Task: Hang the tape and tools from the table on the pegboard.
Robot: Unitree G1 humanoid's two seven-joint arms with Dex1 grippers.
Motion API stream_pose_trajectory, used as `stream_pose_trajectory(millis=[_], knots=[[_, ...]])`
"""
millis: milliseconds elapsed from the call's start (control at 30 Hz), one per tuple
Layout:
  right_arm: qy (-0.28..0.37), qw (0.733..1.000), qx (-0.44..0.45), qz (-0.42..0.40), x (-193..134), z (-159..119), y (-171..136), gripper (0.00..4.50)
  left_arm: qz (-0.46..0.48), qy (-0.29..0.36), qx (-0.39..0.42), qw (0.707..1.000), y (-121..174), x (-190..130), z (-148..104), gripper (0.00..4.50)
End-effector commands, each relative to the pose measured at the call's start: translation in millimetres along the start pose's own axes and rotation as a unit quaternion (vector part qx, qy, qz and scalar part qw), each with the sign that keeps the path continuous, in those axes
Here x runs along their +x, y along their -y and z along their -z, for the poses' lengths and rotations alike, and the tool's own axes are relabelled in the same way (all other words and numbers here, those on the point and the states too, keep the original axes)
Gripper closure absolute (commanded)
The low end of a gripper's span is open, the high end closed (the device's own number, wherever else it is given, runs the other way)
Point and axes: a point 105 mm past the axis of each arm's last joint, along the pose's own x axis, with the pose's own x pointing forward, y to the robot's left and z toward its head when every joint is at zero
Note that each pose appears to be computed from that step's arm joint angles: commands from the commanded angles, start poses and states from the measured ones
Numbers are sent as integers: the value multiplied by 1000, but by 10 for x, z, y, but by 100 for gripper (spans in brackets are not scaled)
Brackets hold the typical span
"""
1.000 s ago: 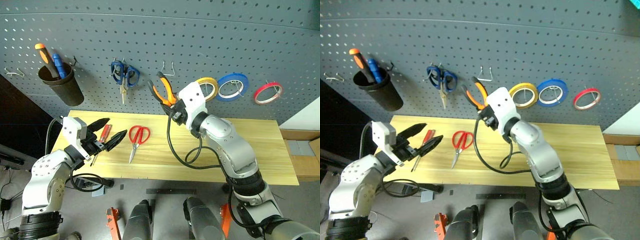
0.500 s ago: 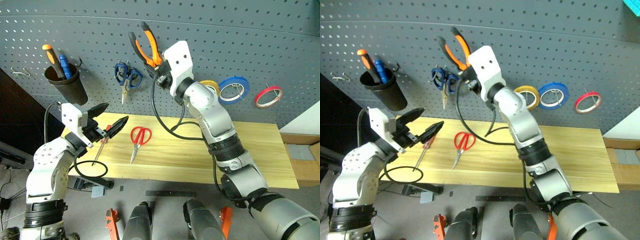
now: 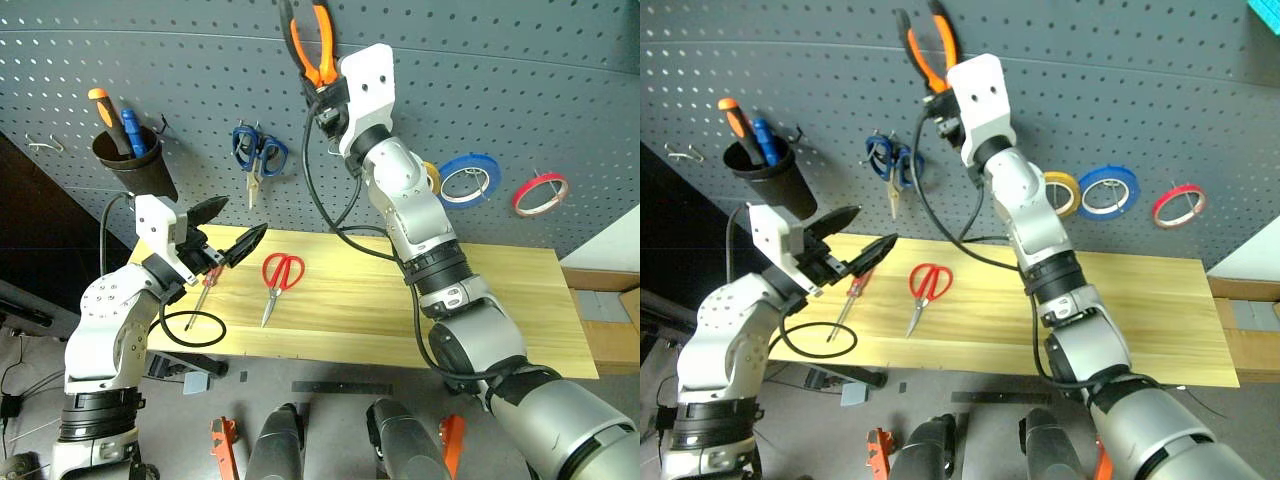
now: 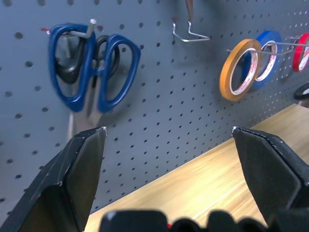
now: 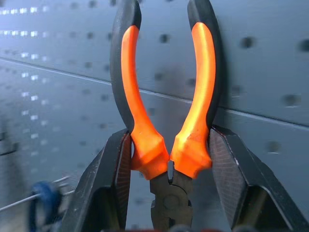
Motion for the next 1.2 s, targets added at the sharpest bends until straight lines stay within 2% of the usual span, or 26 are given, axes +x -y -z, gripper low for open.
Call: stream_pose_trajectory(millis=[33,700,1033,1100,1200], knots=[[42,999,-2,27,63,-169,116,266,1,17,12,1000,-4,34,-115,0],[-11,997,-56,58,-256,376,161,266,3,16,12,1000,4,55,-82,0],[-45,994,-69,77,-303,511,206,266,0,11,18,1000,-3,54,-46,0],[-55,993,-67,79,-315,545,201,192,-1,9,20,1000,-3,57,-38,0],[-64,992,-67,81,-331,566,196,109,0,7,19,1000,0,61,-29,0]])
